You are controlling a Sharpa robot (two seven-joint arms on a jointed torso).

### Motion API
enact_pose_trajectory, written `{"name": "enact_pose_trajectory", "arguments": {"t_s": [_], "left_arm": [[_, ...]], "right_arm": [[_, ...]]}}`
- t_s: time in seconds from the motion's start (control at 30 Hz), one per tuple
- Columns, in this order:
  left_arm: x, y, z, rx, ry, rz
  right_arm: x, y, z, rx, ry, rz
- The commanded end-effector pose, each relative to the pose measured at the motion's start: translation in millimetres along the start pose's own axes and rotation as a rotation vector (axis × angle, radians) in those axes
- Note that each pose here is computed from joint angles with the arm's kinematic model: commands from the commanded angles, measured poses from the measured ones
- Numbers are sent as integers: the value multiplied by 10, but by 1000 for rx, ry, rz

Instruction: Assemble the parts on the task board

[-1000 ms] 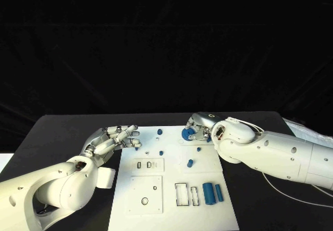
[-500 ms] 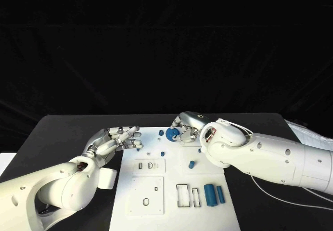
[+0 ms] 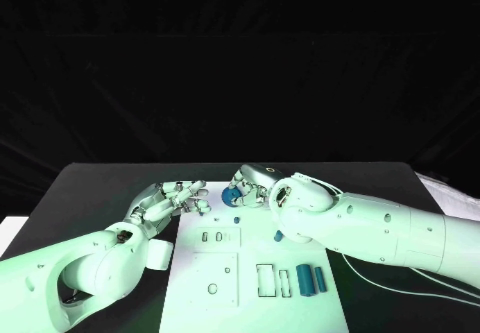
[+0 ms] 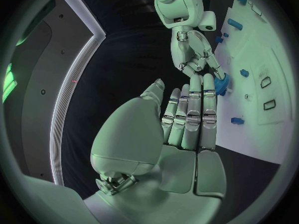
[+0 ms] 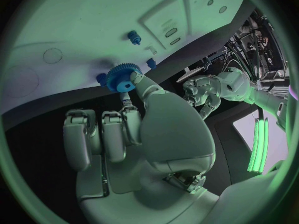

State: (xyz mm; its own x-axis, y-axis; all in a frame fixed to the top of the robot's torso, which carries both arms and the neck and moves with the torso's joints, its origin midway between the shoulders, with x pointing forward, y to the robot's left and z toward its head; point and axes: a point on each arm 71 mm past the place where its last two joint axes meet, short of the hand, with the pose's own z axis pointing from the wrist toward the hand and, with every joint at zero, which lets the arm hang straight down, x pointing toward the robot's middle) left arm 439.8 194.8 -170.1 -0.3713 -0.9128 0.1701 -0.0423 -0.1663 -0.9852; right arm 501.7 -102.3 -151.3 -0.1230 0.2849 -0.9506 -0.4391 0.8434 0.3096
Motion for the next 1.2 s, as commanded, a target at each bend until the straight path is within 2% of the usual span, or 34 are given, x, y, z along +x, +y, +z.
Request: {"name": "enact_pose_trajectory", "arguments": {"t_s": [0.03,0.33,0.63,1.2], "left_arm": [[28,-7,6,5,22,-10],[32,-6,8,4,22,-11],[38,-6,4,1,24,-11],[32,-7,-1,-2,23,-11]], "right_arm": [[63,4,29,1,36,-30],[164,-4,74,12,69,-60],[170,-16,107,17,36,-84],[188,-7,131,10,39,-83]]}}
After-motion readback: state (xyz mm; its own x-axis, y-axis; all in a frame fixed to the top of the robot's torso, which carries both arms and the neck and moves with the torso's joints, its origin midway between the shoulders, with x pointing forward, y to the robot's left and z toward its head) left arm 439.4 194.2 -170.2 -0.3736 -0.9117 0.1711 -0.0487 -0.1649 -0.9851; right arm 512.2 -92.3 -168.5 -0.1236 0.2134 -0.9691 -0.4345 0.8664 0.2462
